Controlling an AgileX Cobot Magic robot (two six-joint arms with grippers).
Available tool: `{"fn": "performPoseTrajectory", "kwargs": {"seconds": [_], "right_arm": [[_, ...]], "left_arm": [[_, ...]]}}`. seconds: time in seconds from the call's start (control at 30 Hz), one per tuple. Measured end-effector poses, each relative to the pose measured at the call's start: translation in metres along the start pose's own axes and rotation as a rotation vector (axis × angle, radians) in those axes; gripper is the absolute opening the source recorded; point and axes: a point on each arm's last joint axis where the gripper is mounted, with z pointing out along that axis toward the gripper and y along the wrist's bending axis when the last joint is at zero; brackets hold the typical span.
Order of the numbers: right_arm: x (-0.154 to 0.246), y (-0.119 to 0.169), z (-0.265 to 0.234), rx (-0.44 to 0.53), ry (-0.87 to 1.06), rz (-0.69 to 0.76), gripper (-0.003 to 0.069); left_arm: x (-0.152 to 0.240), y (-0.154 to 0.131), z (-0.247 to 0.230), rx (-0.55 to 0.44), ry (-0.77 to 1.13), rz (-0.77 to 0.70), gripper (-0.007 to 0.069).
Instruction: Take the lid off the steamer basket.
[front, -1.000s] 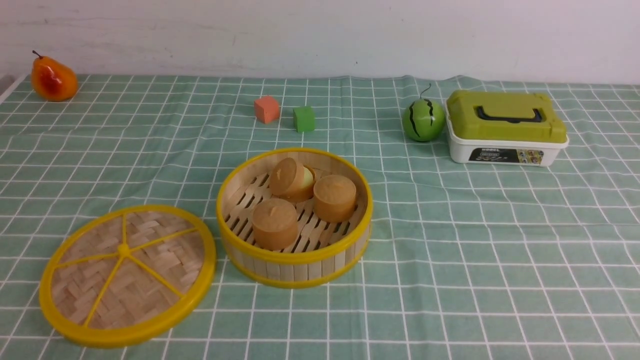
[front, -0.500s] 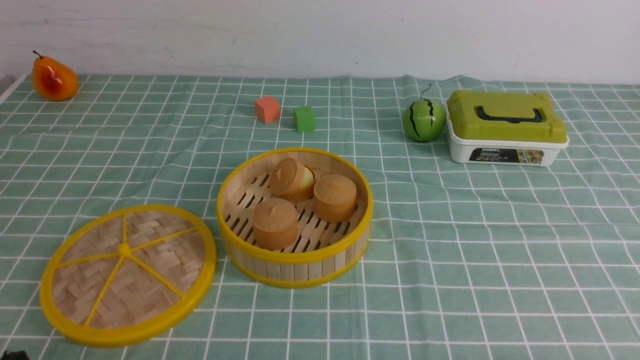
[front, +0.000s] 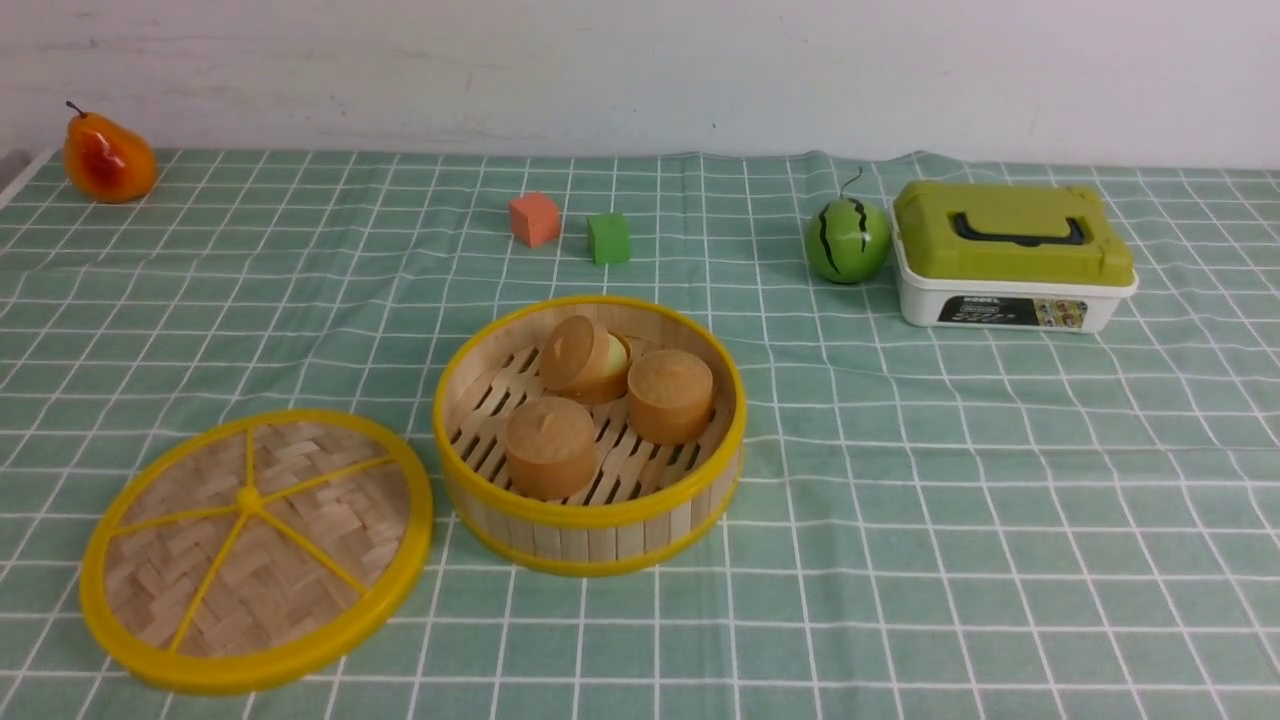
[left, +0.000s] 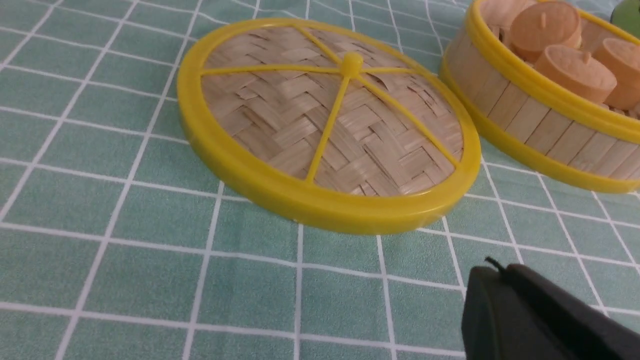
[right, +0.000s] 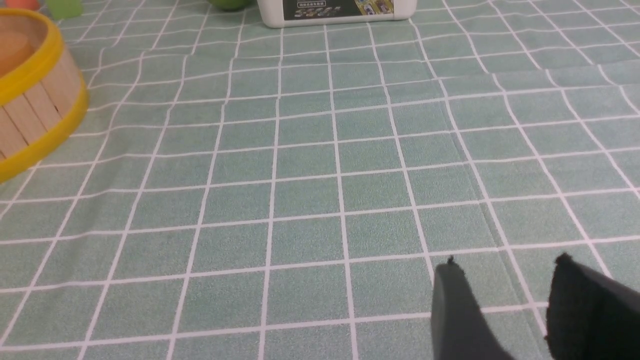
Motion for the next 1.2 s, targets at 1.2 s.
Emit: {"fn": "performPoseTrajectory", "kwargs": {"seconds": [1.2], "right_arm": [[0.0000, 0.0000, 0.0000, 0.000, 0.000, 0.000, 0.0241]], "left_arm": [[0.0005, 0.0004, 0.0000, -0.004, 0.005, 0.003, 0.0023]]}}
